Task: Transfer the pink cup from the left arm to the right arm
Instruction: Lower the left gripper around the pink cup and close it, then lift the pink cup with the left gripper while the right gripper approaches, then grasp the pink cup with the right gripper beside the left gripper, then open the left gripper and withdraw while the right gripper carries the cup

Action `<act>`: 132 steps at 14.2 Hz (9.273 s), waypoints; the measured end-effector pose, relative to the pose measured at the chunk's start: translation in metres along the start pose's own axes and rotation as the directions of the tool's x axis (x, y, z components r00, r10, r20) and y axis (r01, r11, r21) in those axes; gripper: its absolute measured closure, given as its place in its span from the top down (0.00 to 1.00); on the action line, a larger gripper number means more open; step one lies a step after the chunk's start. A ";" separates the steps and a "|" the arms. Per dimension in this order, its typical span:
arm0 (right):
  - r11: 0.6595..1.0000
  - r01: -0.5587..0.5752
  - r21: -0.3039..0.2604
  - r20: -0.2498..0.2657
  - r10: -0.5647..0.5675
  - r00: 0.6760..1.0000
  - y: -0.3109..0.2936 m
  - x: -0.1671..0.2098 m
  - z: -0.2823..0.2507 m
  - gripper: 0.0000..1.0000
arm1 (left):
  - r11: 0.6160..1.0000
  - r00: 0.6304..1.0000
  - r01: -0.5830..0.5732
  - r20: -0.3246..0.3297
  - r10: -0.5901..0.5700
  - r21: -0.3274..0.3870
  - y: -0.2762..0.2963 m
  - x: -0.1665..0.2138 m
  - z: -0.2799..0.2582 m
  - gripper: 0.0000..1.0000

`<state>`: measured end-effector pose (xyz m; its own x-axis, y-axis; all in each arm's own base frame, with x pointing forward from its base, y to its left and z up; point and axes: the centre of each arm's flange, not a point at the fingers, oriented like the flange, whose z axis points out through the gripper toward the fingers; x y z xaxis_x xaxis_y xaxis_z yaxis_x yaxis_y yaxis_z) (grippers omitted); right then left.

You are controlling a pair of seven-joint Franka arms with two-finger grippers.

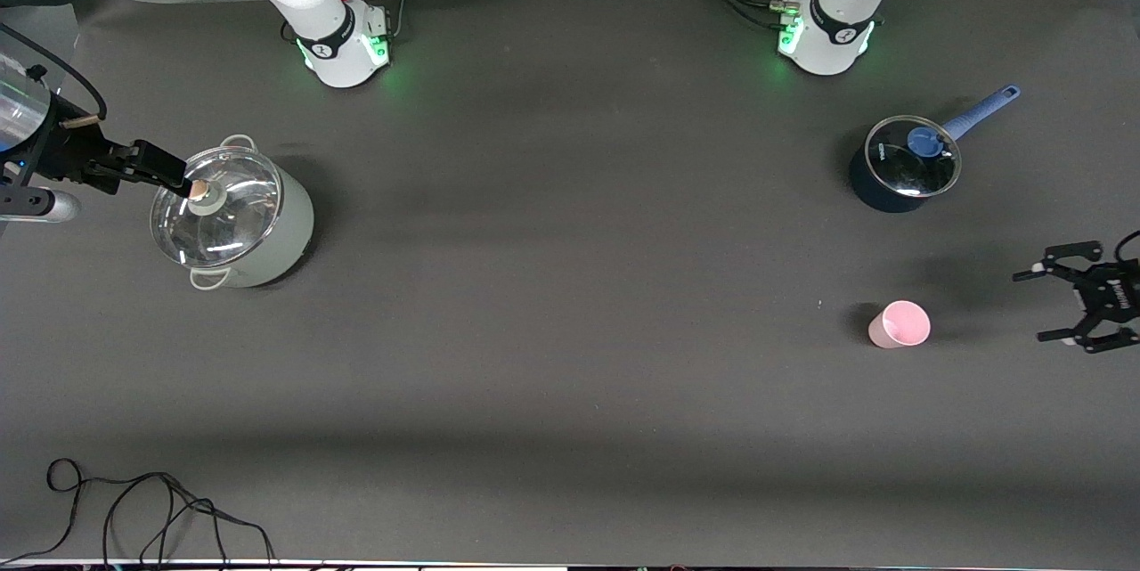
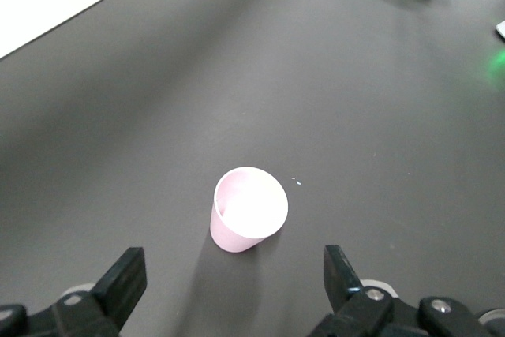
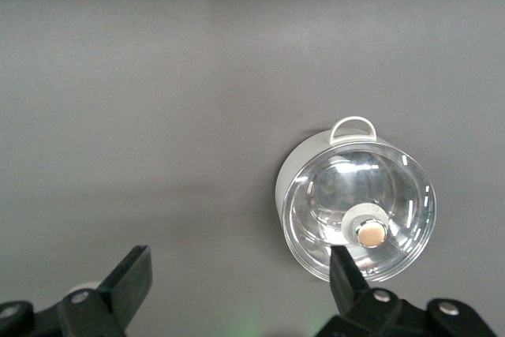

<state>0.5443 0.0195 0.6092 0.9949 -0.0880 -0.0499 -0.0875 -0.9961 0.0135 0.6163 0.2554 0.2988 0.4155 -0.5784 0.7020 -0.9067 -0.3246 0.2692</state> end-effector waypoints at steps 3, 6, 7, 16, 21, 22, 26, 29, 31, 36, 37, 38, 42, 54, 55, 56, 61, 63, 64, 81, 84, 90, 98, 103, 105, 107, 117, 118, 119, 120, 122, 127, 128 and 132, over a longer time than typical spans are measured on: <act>1.000 0.000 0.000 0.000 0.000 1.000 0.000 0.000 0.000 1.00 | 0.996 0.988 -0.084 -0.128 0.084 0.008 0.006 -0.048 0.032 1.00; 1.000 -0.001 0.000 0.000 0.001 1.000 0.001 0.000 0.000 1.00 | 0.984 0.954 -0.162 -0.242 0.176 0.075 0.020 -0.103 0.068 1.00; 1.000 -0.001 0.000 0.000 0.001 1.000 0.001 0.000 0.000 1.00 | 0.979 0.941 -0.182 -0.272 0.201 0.095 0.025 -0.119 0.080 1.00; 1.000 -0.001 0.000 0.001 0.001 1.000 0.001 0.000 0.000 1.00 | 0.941 0.865 -0.198 -0.402 0.299 0.274 0.033 -0.166 0.160 1.00; 1.000 -0.001 0.000 0.001 0.001 1.000 0.001 0.000 0.001 1.00 | 0.942 0.865 -0.149 -0.423 0.271 0.300 0.026 -0.152 0.191 1.00; 1.000 -0.001 0.000 0.001 0.001 1.000 0.001 0.000 0.001 1.00 | 0.943 0.864 -0.142 -0.427 0.267 0.302 0.026 -0.150 0.195 1.00; 1.000 -0.001 0.000 0.001 0.001 1.000 0.001 0.000 0.001 1.00 | 0.944 0.869 -0.122 -0.428 0.250 0.305 0.024 -0.150 0.208 1.00; 1.000 -0.001 0.000 0.001 0.001 1.000 0.001 0.000 0.001 1.00 | 0.942 0.868 -0.107 -0.432 0.244 0.317 0.022 -0.144 0.215 0.98; 1.000 -0.001 0.000 0.001 0.001 1.000 0.001 0.000 0.001 1.00 | 0.942 0.868 -0.106 -0.432 0.244 0.318 0.022 -0.141 0.218 0.95; 1.000 -0.001 0.000 0.001 0.001 1.000 0.000 0.000 0.001 1.00 | 0.939 0.865 -0.092 -0.441 0.240 0.330 0.020 -0.137 0.221 0.66; 1.000 -0.001 0.000 0.001 0.001 1.000 0.001 0.000 0.001 1.00 | 0.939 0.864 -0.090 -0.443 0.239 0.331 0.020 -0.136 0.221 0.66; 1.000 -0.001 0.000 0.001 0.001 1.000 0.001 0.000 0.001 1.00 | 0.940 0.864 -0.086 -0.445 0.236 0.330 0.020 -0.133 0.223 0.66; 1.000 -0.001 0.000 0.002 0.001 1.000 0.001 0.000 0.001 1.00 | 0.944 0.883 -0.071 -0.420 0.210 0.323 0.015 -0.078 0.236 0.66; 1.000 -0.011 0.000 0.003 0.011 1.000 0.001 0.000 0.001 1.00 | 0.951 0.899 0.118 -0.438 0.020 0.286 0.204 0.234 0.337 0.66; 1.000 -0.014 0.000 0.003 0.014 1.000 0.001 0.000 0.001 1.00 | 0.952 0.902 0.124 -0.431 0.010 0.281 0.233 0.256 0.351 0.66; 1.000 -0.017 0.000 0.003 0.017 1.000 0.001 0.000 0.001 1.00 | 0.953 0.906 0.127 -0.423 0.002 0.276 0.259 0.273 0.362 0.66; 0.971 -0.225 0.082 0.055 0.221 0.974 -0.002 -0.003 0.001 1.00 | 0.942 0.915 0.150 -0.403 -0.018 0.299 0.344 0.355 0.372 0.66; 0.925 -0.364 0.106 0.089 0.356 0.930 -0.010 -0.005 -0.002 1.00 | 0.940 0.919 0.149 -0.393 -0.017 0.306 0.376 0.382 0.377 0.66; 0.895 -0.427 0.133 0.112 0.414 0.903 -0.020 -0.006 -0.007 1.00 | 0.943 0.921 0.146 -0.388 -0.019 0.300 0.390 0.390 0.381 0.66; 0.567 -0.818 0.099 0.325 0.759 0.565 -0.337 -0.033 -0.025 1.00 | 0.936 0.921 0.198 -0.381 -0.076 0.292 0.405 0.407 0.395 0.66; 0.587 -0.806 0.074 0.264 0.768 0.584 -0.392 -0.051 0.007 1.00 | 0.935 0.922 0.200 -0.380 -0.078 0.292 0.404 0.406 0.396 0.66; 0.602 -0.798 0.038 0.242 0.769 0.591 -0.421 -0.047 0.049 0.98 | 0.935 0.922 0.200 -0.380 -0.079 0.293 0.404 0.406 0.396 0.66; 0.600 -0.798 0.062 0.244 0.766 0.595 -0.424 -0.042 0.047 0.24 | 0.938 0.923 0.193 -0.377 -0.075 0.287 0.409 0.407 0.399 0.66; 0.603 -0.795 0.065 0.242 0.763 0.599 -0.423 -0.041 0.046 0.04 | 0.934 0.924 0.198 -0.375 -0.076 0.297 0.405 0.406 0.397 0.82; 0.609 -0.789 0.075 0.239 0.758 0.607 -0.420 -0.038 0.043 0.04 | 0.931 0.923 0.205 -0.377 -0.080 0.303 0.400 0.405 0.395 0.98; 0.618 -0.781 0.086 0.234 0.750 0.619 -0.415 -0.033 0.040 0.04 | 0.928 0.922 0.213 -0.377 -0.087 0.307 0.396 0.403 0.394 1.00; 0.825 -0.562 0.057 0.226 0.537 0.812 -0.257 0.019 -0.007 0.04 | 0.856 0.912 0.347 -0.352 -0.211 0.384 0.315 0.353 0.382 1.00; 0.850 -0.525 0.052 0.235 0.500 0.833 -0.228 0.021 -0.017 0.04 | 0.852 0.911 0.350 -0.352 -0.213 0.390 0.310 0.351 0.380 1.00; 0.872 -0.486 0.050 0.244 0.462 0.853 -0.199 0.022 -0.026 0.04 | 0.848 0.913 0.347 -0.352 -0.207 0.400 0.305 0.350 0.377 1.00; 0.891 -0.450 0.057 0.250 0.423 0.871 -0.168 0.024 -0.035 0.04 | 0.846 0.918 0.330 -0.350 -0.186 0.418 0.298 0.351 0.371 1.00; 0.924 -0.371 0.091 0.241 0.341 0.909 -0.111 0.026 -0.049 0.04 | 0.839 0.931 0.290 -0.338 -0.136 0.460 0.281 0.353 0.358 1.00; 0.976 -0.185 0.117 0.198 0.159 0.967 0.004 0.031 -0.034 0.04 | 0.837 0.948 0.215 -0.312 -0.055 0.503 0.263 0.356 0.344 1.00; 0.979 -0.167 0.115 0.185 0.144 0.972 0.013 0.035 -0.022 0.04 | 0.838 0.958 0.163 -0.288 -0.007 0.520 0.258 0.358 0.340 1.00; 0.981 -0.143 0.130 0.140 0.125 0.982 0.019 0.051 0.049 0.04 | 0.847 0.963 -0.013 -0.221 0.153 0.531 0.219 0.357 0.321 1.00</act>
<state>0.5913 -0.0042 0.5582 0.9591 -0.2123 -0.1870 -0.2350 -0.9658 -0.1092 0.5891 -0.2619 0.3965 0.2454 -0.4413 0.8632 -0.7350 -0.6652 -0.1311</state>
